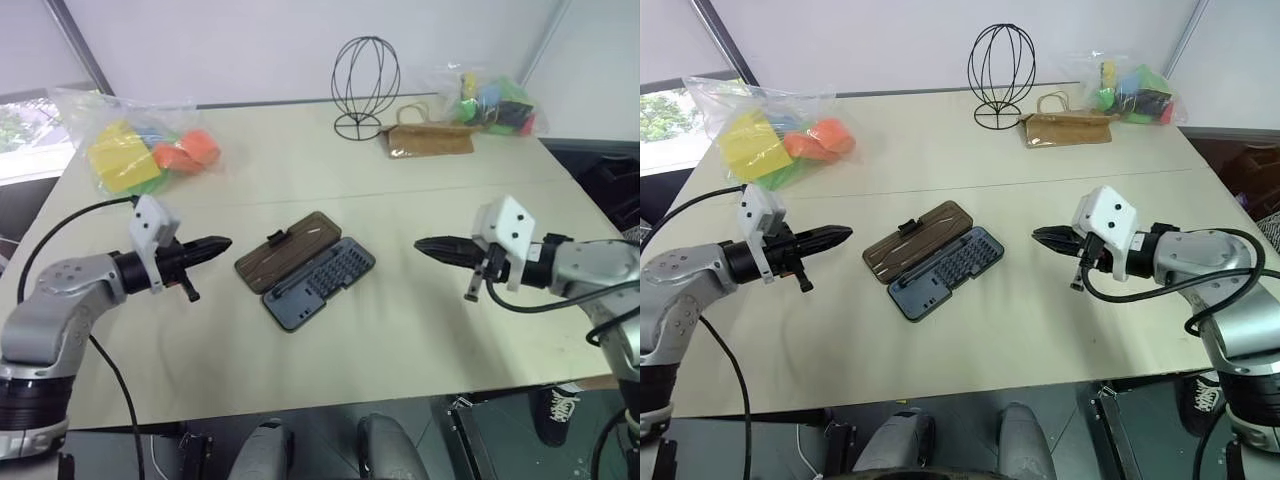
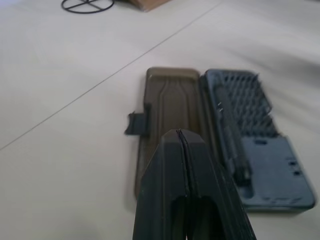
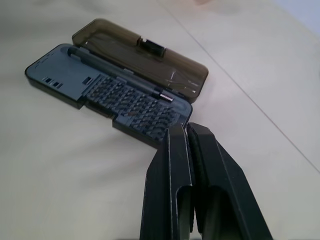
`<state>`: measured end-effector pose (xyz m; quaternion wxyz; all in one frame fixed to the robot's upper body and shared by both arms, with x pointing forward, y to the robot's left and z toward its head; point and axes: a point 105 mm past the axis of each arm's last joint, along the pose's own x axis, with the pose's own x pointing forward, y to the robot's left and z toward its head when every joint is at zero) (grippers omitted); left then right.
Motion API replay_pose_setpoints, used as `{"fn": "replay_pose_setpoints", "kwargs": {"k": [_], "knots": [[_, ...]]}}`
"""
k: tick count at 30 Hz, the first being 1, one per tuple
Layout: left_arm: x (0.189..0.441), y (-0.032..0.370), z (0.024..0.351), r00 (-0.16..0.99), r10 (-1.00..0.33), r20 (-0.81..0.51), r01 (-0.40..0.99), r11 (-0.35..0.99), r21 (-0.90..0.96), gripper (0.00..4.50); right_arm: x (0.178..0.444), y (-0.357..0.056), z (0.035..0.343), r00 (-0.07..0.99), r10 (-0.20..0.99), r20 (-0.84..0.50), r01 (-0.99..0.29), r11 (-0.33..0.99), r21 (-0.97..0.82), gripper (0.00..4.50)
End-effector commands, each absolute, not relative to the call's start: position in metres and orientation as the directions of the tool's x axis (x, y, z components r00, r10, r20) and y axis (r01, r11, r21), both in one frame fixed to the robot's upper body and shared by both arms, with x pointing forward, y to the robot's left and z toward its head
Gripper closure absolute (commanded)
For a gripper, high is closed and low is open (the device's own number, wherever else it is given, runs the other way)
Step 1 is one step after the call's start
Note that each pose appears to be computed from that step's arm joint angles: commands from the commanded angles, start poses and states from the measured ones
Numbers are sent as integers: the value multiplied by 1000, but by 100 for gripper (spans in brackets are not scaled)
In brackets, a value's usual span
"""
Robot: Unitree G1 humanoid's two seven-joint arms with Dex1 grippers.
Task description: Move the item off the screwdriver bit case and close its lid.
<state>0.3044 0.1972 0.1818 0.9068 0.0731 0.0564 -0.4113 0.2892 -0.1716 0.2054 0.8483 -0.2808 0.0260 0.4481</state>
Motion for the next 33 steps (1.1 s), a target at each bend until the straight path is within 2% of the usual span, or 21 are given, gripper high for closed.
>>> {"fn": "replay_pose_setpoints", "kwargs": {"k": [1,33], "knots": [[298,194,192,642,-750,-157,766,630,126,450,287,-168,219,591,759,-274,-766,421,-486,442],[297,187,182,652,-740,-165,756,651,68,450,290,-157,219,582,776,-243,-769,428,-475,442]]}}
